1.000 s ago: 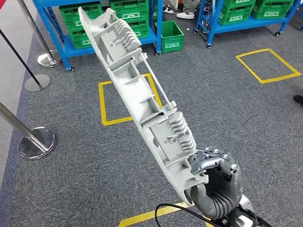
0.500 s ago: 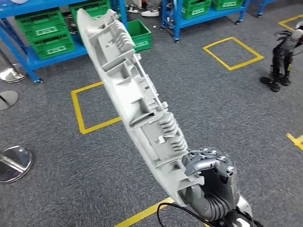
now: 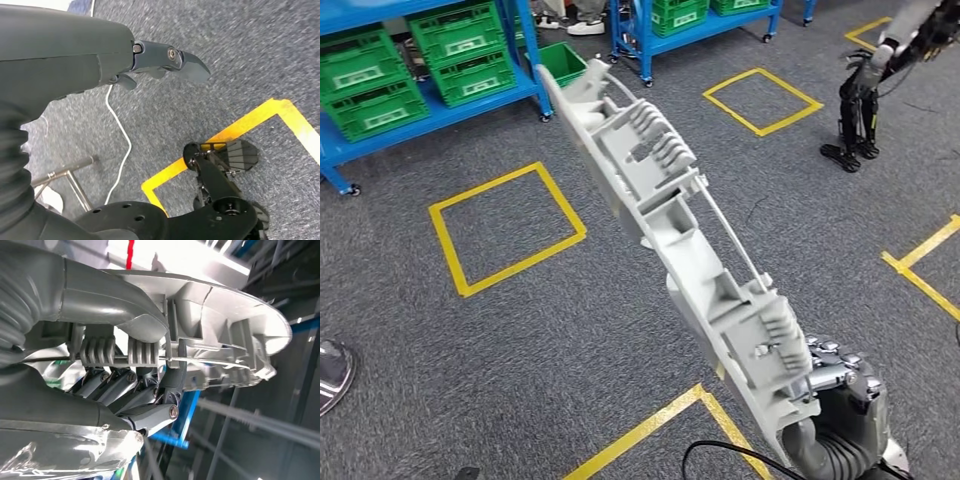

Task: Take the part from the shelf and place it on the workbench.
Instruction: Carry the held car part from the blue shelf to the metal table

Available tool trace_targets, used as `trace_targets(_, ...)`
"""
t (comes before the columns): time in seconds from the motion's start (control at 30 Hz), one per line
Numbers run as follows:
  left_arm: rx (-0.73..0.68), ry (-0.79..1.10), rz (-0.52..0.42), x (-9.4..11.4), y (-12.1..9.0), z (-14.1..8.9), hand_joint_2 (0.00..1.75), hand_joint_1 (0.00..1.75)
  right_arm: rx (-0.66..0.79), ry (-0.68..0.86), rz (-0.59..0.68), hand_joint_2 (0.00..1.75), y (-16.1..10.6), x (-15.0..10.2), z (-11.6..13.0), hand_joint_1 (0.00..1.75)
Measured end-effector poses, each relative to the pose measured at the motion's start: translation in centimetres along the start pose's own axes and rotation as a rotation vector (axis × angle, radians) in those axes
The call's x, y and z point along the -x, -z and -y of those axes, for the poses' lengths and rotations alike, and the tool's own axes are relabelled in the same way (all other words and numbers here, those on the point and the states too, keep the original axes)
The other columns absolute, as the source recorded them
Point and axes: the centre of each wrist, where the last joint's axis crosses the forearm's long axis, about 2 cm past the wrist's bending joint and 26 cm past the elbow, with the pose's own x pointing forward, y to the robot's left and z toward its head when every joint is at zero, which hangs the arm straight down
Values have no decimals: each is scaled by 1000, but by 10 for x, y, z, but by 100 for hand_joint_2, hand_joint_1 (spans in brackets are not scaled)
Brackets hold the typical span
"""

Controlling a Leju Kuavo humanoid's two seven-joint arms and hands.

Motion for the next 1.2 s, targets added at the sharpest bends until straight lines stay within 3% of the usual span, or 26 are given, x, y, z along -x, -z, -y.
trace_targets(0.4,-34,69,38,-2,0,1,175,0,51,-74,-66,175,-13,-7,4,175)
trace_targets(0.8,-4,118,15,-2,-2,15,175,0,83,-79,-69,175,-21,-16,12,175)
trace_targets(1.2,-51,105,-1,-2,-1,8,175,0,92,-55,-57,175,-18,-15,11,175)
